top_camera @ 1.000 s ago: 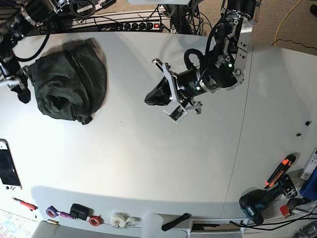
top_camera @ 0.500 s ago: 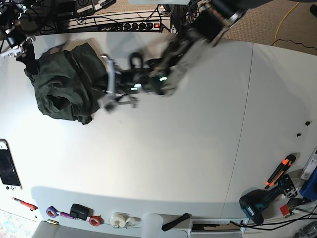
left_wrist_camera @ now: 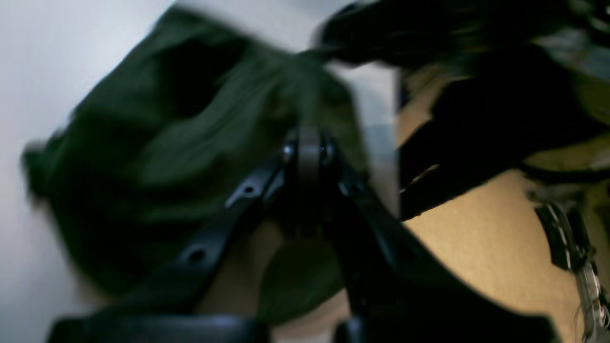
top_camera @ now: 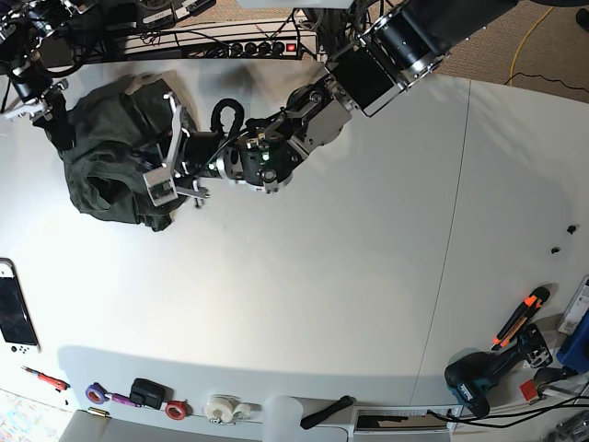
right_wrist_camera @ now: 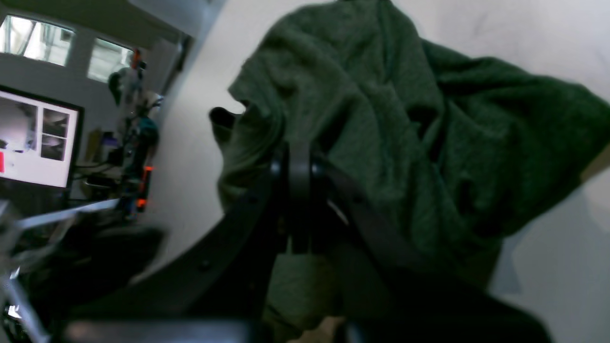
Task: Layout the t-shirt on the table in an organized manner, then fold the t-shirt properly
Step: 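Press the left gripper onto the bundle side and push it toward the right gripper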
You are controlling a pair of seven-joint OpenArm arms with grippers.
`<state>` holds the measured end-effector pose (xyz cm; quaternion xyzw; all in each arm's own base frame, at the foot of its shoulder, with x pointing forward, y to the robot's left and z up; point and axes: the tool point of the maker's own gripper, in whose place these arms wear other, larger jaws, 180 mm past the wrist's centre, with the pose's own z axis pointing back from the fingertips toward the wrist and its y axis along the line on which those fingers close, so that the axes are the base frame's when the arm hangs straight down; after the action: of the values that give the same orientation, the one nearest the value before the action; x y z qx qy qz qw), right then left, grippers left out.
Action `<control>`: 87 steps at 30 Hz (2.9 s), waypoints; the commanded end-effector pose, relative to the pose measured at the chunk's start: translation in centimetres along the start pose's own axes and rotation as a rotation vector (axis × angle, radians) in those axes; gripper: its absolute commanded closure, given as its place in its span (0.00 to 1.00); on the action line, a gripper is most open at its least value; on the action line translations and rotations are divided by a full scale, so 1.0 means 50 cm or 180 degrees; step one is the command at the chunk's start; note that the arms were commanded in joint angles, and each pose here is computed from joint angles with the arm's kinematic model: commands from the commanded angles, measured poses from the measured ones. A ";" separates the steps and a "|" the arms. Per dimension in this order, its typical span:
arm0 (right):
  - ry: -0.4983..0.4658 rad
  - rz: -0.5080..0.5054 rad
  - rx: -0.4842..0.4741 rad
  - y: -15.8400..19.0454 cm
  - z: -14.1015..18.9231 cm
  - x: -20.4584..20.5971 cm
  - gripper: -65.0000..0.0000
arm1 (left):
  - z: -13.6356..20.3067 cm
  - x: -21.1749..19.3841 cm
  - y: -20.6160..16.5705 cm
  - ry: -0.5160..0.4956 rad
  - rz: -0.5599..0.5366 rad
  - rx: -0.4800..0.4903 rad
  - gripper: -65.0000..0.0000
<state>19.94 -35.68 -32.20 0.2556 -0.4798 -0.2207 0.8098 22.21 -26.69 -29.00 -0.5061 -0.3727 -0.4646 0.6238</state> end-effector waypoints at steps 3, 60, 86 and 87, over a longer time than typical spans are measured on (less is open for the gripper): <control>-0.0127 0.0035 0.0082 0.016 -0.007 0.019 1.00 | -0.020 0.054 -0.030 -0.0207 -0.0144 -0.0143 1.00; -0.0443 -0.0226 0.0508 0.072 -0.022 0.011 1.00 | 0.043 0.066 0.157 -0.0683 0.0423 0.0337 1.00; -0.0344 0.1525 -0.0606 0.115 0.030 0.148 1.00 | 0.006 -0.008 0.065 -0.0348 0.0587 -0.0110 1.00; -0.0321 0.1564 -0.0694 0.108 0.034 0.148 1.00 | 0.006 -0.008 0.065 -0.0349 0.0587 -0.0110 1.00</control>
<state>22.11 -36.10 -24.36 0.0398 -0.5304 -0.0922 0.8418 24.74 -24.95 -32.98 -0.5521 -0.3283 -0.3891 0.6603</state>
